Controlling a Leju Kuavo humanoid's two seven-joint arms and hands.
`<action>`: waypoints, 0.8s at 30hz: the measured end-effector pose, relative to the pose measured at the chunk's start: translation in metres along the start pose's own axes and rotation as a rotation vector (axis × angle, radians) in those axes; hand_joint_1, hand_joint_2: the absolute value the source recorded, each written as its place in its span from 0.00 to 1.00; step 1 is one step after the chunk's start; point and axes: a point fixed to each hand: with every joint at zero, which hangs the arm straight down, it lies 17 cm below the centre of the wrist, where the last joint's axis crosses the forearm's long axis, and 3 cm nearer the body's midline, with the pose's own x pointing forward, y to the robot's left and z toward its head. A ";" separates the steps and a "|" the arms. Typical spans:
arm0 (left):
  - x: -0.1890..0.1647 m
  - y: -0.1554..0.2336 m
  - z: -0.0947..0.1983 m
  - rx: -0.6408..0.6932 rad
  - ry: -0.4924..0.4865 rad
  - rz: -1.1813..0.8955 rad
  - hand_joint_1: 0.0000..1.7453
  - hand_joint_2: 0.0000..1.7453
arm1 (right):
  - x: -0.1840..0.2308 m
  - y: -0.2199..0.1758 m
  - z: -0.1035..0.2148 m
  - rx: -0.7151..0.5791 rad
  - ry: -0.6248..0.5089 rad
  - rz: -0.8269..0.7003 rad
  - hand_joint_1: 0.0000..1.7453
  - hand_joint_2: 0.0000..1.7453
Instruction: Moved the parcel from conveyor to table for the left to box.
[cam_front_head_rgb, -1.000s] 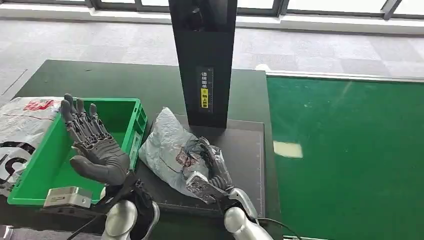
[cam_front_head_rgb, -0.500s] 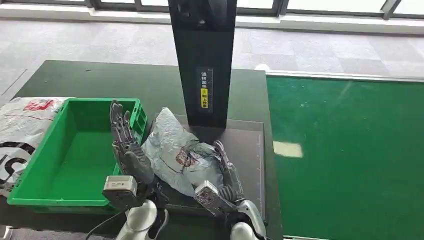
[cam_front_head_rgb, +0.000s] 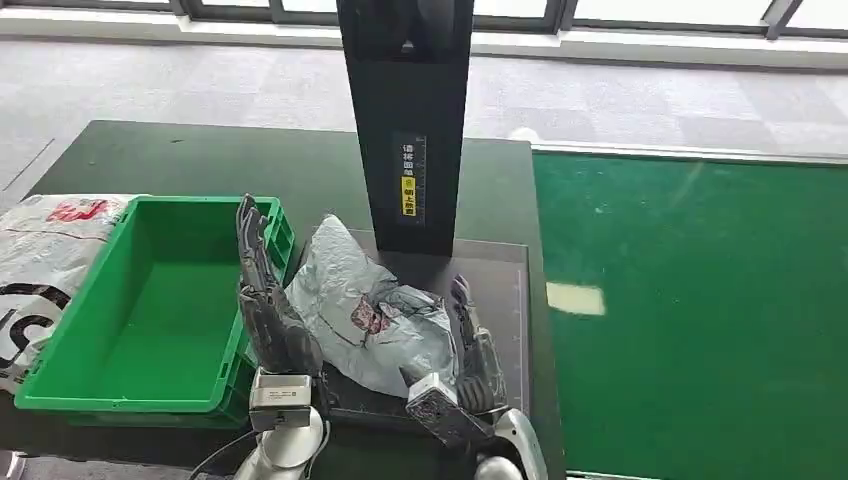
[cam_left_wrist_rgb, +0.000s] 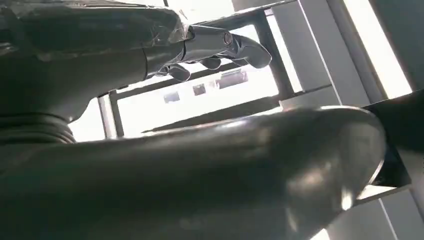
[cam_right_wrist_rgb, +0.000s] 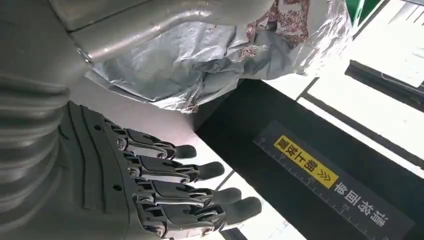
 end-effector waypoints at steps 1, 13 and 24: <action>0.000 0.000 0.000 0.000 0.000 0.000 0.00 0.00 | 0.000 -0.001 0.000 -0.002 0.000 0.000 0.00 1.00; 0.000 0.000 0.000 0.000 0.000 0.000 0.00 0.00 | 0.000 -0.003 0.000 -0.006 0.002 0.001 0.00 1.00; 0.000 0.000 0.000 0.000 0.000 0.000 0.00 0.00 | 0.000 -0.003 0.000 -0.007 0.002 0.001 0.00 1.00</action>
